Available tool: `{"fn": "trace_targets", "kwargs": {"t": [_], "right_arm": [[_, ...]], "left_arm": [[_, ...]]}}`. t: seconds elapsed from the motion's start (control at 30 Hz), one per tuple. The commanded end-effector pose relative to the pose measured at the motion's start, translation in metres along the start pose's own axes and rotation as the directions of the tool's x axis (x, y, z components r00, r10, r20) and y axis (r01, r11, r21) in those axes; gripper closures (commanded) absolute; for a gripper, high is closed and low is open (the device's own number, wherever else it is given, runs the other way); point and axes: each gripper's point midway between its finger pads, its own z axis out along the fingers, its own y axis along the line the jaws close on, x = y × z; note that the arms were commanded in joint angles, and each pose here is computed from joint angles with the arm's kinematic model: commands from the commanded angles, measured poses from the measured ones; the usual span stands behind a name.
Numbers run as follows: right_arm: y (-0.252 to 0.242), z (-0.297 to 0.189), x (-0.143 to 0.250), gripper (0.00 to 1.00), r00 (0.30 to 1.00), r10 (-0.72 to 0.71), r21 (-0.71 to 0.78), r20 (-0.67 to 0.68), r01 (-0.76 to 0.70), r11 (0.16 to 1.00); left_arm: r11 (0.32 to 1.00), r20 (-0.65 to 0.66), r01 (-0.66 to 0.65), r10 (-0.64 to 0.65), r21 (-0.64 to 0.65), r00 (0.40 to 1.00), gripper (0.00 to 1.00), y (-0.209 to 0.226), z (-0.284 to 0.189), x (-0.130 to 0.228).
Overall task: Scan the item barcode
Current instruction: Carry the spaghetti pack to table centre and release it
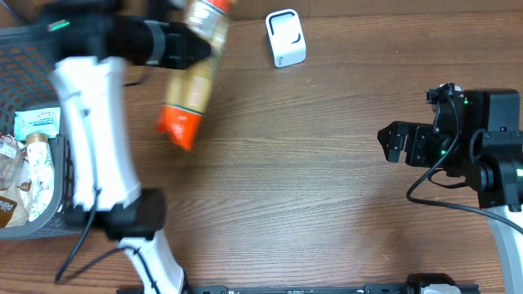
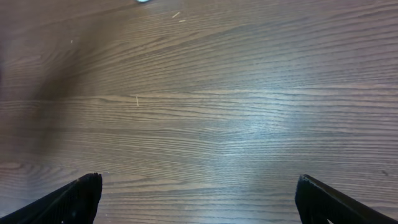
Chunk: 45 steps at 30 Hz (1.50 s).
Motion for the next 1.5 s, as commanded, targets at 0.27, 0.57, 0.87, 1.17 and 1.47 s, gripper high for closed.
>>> {"fn": "trace_targets", "kwargs": {"t": [0.27, 0.57, 0.87, 1.17, 1.47], "right_arm": [[-0.002, 0.011, -0.006, 0.00, 1.000, 0.003, 0.011, -0.026, -0.003, 1.000], [-0.003, 0.012, -0.006, 0.00, 0.999, 0.005, 0.012, -0.031, -0.004, 1.000], [-0.003, 0.012, -0.007, 0.00, 1.000, 0.003, 0.011, -0.027, -0.003, 1.000], [-0.003, 0.012, -0.006, 0.00, 1.000, 0.004, 0.012, -0.031, -0.004, 1.000], [-0.003, 0.012, -0.007, 0.00, 1.000, 0.003, 0.011, -0.027, -0.003, 1.000]], "left_arm": [[0.990, -0.379, 0.061, -0.104, -0.124, 0.920, 0.95, -0.020, 0.183, 0.068], [0.925, -0.372, 0.146, -0.281, -0.352, 0.885, 0.96, 0.021, 0.254, 0.116], [0.942, -0.370, 0.136, -0.250, -0.307, 0.895, 0.00, 0.015, 0.258, 0.112], [0.973, -0.122, 0.076, -0.105, -0.217, 0.987, 0.00, -0.013, 0.140, 0.007], [0.919, 0.212, 0.174, -0.103, -0.353, 0.972, 0.00, 0.048, -0.070, -0.018]]}}
